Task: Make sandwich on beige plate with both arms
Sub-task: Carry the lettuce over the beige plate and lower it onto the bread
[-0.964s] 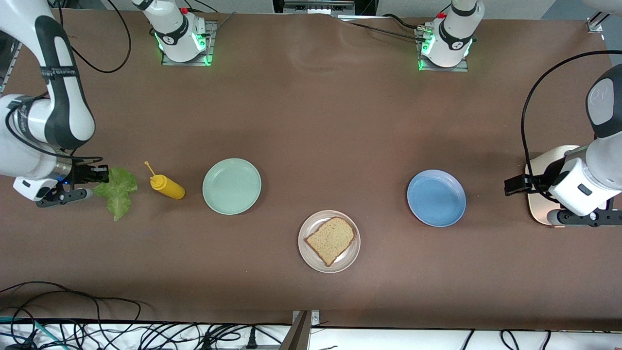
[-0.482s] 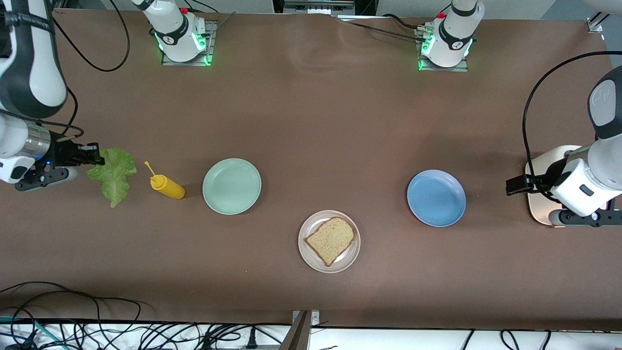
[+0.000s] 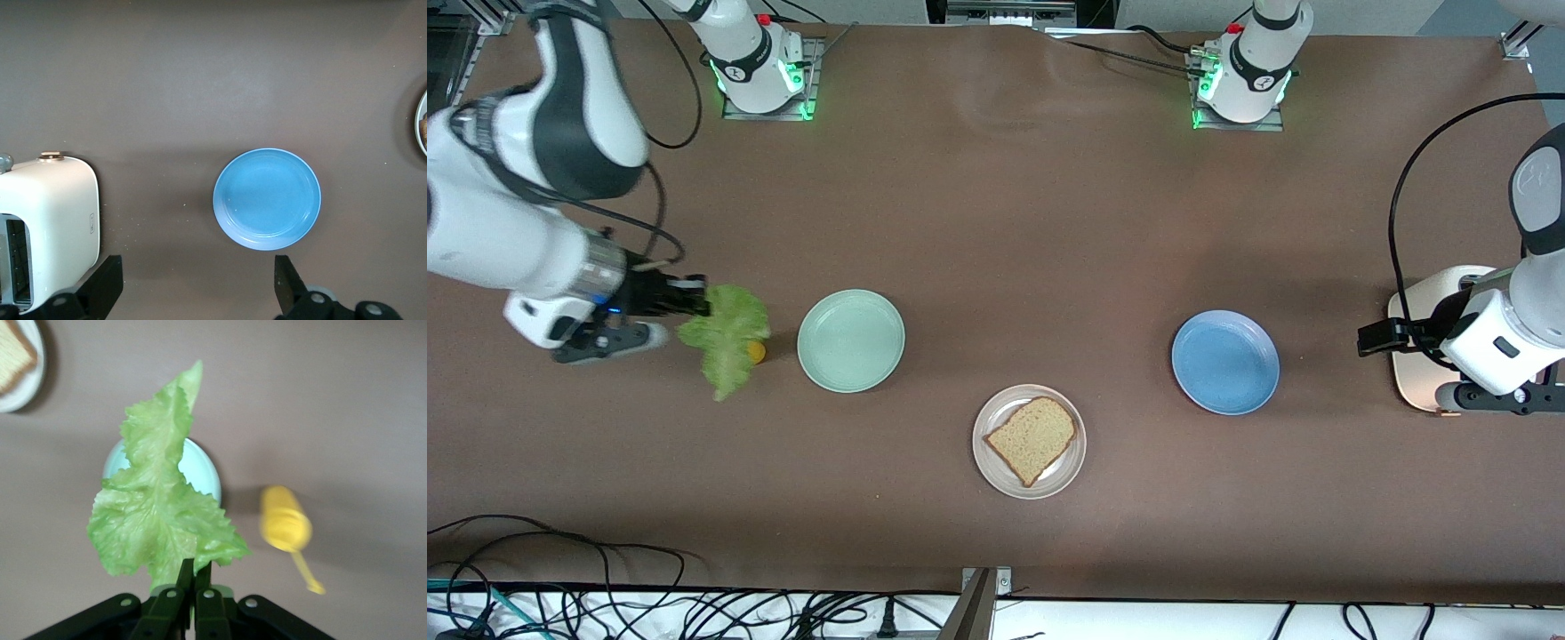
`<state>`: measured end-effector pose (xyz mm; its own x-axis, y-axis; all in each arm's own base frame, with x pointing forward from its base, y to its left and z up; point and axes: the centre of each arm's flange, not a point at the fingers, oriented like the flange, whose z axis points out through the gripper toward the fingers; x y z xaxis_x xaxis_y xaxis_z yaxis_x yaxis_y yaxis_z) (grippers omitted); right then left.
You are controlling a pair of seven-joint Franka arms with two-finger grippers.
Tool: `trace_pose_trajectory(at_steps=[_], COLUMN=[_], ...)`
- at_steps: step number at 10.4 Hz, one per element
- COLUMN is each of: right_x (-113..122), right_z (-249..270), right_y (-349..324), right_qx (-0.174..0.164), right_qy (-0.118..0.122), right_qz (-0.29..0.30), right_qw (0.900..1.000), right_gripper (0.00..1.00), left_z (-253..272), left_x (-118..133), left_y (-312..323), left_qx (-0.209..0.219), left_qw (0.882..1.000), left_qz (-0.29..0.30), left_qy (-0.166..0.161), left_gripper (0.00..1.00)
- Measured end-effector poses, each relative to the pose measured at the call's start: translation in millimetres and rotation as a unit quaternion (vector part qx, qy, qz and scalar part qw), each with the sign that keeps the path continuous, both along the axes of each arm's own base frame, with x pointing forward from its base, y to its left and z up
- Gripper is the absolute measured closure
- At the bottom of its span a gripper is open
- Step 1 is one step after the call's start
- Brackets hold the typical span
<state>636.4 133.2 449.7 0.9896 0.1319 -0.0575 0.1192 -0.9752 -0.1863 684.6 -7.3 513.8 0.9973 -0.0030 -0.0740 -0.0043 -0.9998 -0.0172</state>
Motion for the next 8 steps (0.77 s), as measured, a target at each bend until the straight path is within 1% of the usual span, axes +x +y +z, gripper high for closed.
trace_pose_trajectory(at_steps=[2,4,5,6,8], right_x=[13,26,31,35,39], right_z=[-8,-20,-31,-45,-87], right_y=[77,146,175,205,259], right_qx=[0.013,0.016,0.021,0.032,0.063], right_qy=[0.002,0.001,-0.007,-0.021,-0.052], right_qz=[-0.059,-0.110,-0.138,-0.172,-0.240], right_qw=[0.998,0.994,0.990,0.984,0.967], right_gripper=[0.96,0.96,0.96,0.96,0.96], left_z=[0,0,0,0,0], left_x=[0,0,0,0,-1], left_y=[2,5,8,14,37], left_qx=[0.000,0.000,-0.001,-0.001,-0.002], left_qw=[1.000,1.000,1.000,1.000,1.000], left_qz=[-0.001,-0.003,-0.006,-0.010,-0.009], left_qy=[0.000,0.001,0.001,0.001,0.002], left_gripper=[0.00,0.00,0.00,0.00,0.00])
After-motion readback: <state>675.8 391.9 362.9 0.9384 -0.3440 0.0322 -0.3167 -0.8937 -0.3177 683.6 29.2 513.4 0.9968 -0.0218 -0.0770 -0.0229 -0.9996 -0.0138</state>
